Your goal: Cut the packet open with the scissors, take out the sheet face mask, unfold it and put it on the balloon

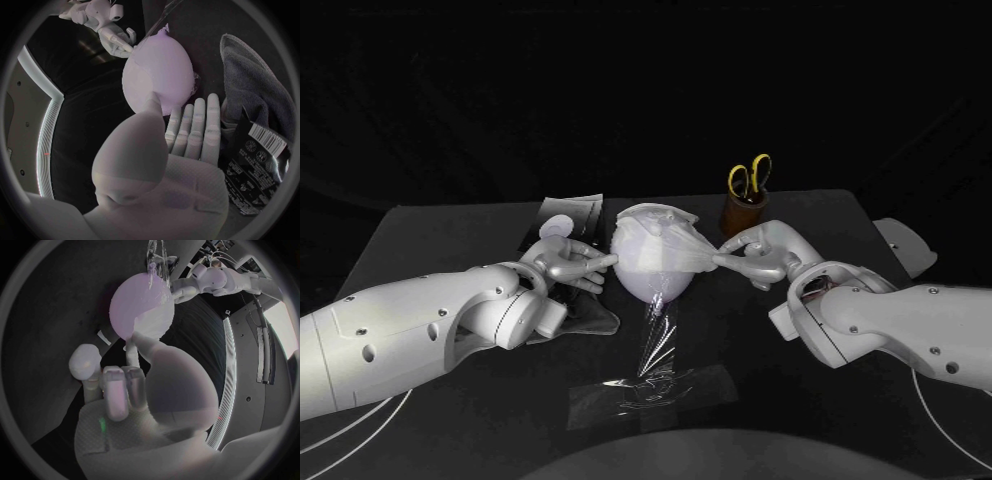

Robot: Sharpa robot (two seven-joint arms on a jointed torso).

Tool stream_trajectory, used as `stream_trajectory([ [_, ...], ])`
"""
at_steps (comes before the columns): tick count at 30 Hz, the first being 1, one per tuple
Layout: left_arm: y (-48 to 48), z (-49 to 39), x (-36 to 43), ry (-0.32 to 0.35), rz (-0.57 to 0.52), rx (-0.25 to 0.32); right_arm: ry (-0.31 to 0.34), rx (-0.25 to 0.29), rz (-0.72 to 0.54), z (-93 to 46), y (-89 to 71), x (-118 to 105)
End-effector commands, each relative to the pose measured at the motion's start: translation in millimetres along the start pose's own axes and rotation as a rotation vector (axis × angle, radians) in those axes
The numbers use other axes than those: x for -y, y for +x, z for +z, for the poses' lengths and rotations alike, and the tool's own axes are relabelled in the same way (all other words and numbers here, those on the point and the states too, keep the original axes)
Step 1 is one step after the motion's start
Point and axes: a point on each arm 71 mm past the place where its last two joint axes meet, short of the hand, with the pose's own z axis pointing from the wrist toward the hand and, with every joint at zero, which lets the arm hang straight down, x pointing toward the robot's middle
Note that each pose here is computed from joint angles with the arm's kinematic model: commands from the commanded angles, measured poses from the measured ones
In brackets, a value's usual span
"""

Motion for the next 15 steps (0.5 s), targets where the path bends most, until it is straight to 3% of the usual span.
stream_trajectory([
  [1,0.8,-0.4,1.7,0.01,0.001,0.006,-0.001,-0.039,-0.018,0.2,3.1,0],
  [15,-22.3,-13.5,4.4,0.181,-0.094,0.063,-0.014,-0.04,-0.006,1.7,6.6,-4],
])
